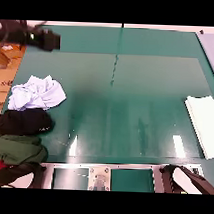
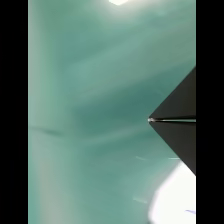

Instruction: Fold the shirts.

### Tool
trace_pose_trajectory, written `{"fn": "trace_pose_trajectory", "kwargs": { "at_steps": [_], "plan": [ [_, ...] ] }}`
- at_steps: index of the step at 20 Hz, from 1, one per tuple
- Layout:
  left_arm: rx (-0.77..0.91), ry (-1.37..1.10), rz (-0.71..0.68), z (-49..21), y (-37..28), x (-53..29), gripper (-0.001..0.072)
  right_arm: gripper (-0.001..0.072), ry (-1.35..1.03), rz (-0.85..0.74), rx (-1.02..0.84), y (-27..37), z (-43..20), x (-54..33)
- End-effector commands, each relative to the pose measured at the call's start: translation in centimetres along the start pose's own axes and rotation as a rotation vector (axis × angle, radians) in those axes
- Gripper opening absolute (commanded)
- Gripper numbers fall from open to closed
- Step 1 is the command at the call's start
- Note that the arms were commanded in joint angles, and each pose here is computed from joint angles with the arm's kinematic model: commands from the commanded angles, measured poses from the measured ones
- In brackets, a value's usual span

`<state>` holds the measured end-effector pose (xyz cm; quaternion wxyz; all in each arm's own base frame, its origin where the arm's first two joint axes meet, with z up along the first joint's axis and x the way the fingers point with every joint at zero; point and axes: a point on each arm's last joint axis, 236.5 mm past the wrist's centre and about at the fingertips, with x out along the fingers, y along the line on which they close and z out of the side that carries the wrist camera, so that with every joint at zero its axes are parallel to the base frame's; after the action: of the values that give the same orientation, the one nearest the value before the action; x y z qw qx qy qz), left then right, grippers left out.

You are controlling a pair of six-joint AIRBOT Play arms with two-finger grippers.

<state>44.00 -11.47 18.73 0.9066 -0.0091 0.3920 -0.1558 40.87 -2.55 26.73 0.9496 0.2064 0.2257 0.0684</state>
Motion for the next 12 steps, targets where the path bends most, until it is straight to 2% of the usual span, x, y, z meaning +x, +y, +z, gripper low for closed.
{"fn": "trace_pose_trajectory", "kwargs": {
  "at_steps": [1,4,8,9,10,11,12],
  "plan": [
    [-0.148,0.201,0.117,-7.6,5.6,3.2,0.0022,0.0014,0.234,0.009,0.069,-1.9,-10.0,3.6],
    [-0.199,0.244,0.163,-10.5,9.0,4.2,0.0022,0.0014,0.352,-0.021,0.155,-4.1,-16.7,5.0],
    [-0.077,0.266,0.213,-11.0,11.1,3.8,0.0024,0.0015,0.395,-0.025,0.259,-4.9,-20.4,5.7],
    [-0.047,0.279,0.258,-11.3,12.2,3.5,0.0267,0.0016,0.390,0.003,0.298,-4.2,-20.5,5.9],
    [-0.032,0.295,0.314,-11.6,13.5,3.2,0.0672,0.0015,0.392,0.022,0.317,-3.7,-20.5,5.9],
    [-0.086,0.303,0.403,-12.1,15.6,2.5,0.0720,0.0015,0.389,0.036,0.324,-3.2,-20.4,6.0],
    [-0.114,0.329,0.460,-13.0,17.2,2.1,0.0720,0.0014,0.392,0.040,0.320,-3.0,-20.4,6.0]
  ]
}}
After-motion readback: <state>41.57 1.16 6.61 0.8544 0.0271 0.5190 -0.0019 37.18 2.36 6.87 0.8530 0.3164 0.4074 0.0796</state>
